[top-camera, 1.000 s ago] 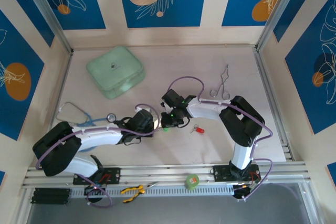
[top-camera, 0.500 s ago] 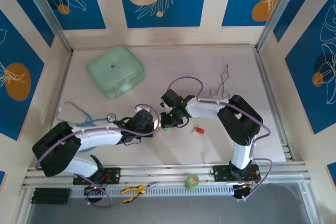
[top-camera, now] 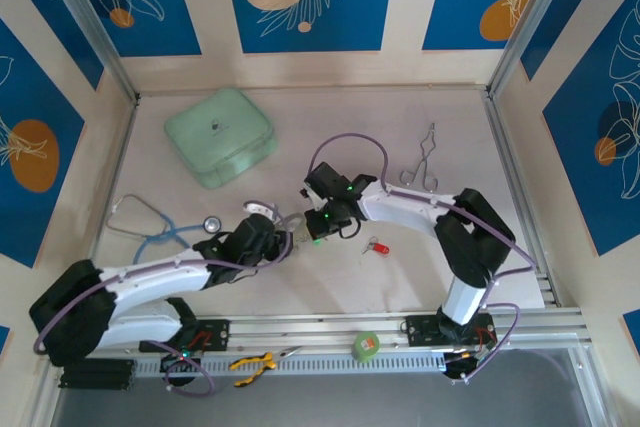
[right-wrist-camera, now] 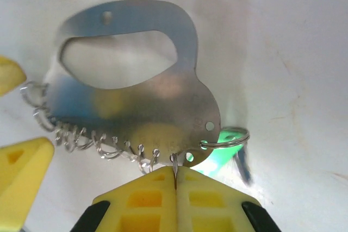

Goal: Put the keys on the keyring

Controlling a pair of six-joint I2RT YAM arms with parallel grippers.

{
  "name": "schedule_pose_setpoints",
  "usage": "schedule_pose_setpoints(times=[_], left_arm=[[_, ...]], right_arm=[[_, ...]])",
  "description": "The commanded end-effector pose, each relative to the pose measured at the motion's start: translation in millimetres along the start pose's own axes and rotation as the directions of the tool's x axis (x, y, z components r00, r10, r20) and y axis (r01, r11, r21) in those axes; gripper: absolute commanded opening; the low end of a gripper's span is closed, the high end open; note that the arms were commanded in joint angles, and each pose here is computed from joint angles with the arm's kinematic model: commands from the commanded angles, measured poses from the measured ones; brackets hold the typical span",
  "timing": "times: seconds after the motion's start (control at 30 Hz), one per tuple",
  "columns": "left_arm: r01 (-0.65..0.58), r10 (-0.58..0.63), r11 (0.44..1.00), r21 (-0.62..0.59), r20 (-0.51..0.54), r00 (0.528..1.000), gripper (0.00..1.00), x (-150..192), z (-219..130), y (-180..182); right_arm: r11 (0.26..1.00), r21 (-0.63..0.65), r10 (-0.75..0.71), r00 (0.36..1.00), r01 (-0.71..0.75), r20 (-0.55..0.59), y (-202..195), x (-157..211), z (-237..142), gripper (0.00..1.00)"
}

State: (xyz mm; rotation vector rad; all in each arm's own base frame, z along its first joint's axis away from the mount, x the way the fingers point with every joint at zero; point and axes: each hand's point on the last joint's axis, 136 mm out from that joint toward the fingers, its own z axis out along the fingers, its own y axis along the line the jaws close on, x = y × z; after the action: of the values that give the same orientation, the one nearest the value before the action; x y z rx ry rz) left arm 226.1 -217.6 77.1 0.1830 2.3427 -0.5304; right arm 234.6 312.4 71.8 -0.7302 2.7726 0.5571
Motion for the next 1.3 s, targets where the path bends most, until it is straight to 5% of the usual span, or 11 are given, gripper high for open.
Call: schedule_pose_setpoints(times=[0.0,0.23,0.4,0.57,1.0,1.27], left_arm=[[-0.139,0.131,0.990,0.025,0.192,0.973,0.54,-38,-18,-11],[-0.476,0.418,0.879,0.042,0.413,0.809,0.48,-73,-51,-41],[-0.719,0.604,0.693,0.059,0.496,0.623,0.38,-60,-58,-64],[-0.822,0.648,0.561,0.099,0.565,0.510,0.31,-44,-59,-82],[-0.856,0.557,0.458,0.237,0.674,0.485,0.25,-31,-67,-116],[-0.858,0.558,0.431,0.280,0.665,0.497,0.18,-25,-65,-121]], right_arm=[[0.977,0.049,-0.208,0.977,0.206,0.053,7,-9,-32,0.00],[0.883,0.022,-0.461,0.860,0.468,0.217,23,-18,-70,0.00],[0.778,-0.021,-0.584,0.735,0.628,0.344,37,-14,-94,0.00],[0.655,-0.025,-0.684,0.607,0.755,0.404,46,-1,-107,0.00],[0.467,-0.018,-0.793,0.428,0.884,0.434,52,23,-115,0.00],[0.430,-0.014,-0.824,0.398,0.903,0.403,53,27,-112,0.00]])
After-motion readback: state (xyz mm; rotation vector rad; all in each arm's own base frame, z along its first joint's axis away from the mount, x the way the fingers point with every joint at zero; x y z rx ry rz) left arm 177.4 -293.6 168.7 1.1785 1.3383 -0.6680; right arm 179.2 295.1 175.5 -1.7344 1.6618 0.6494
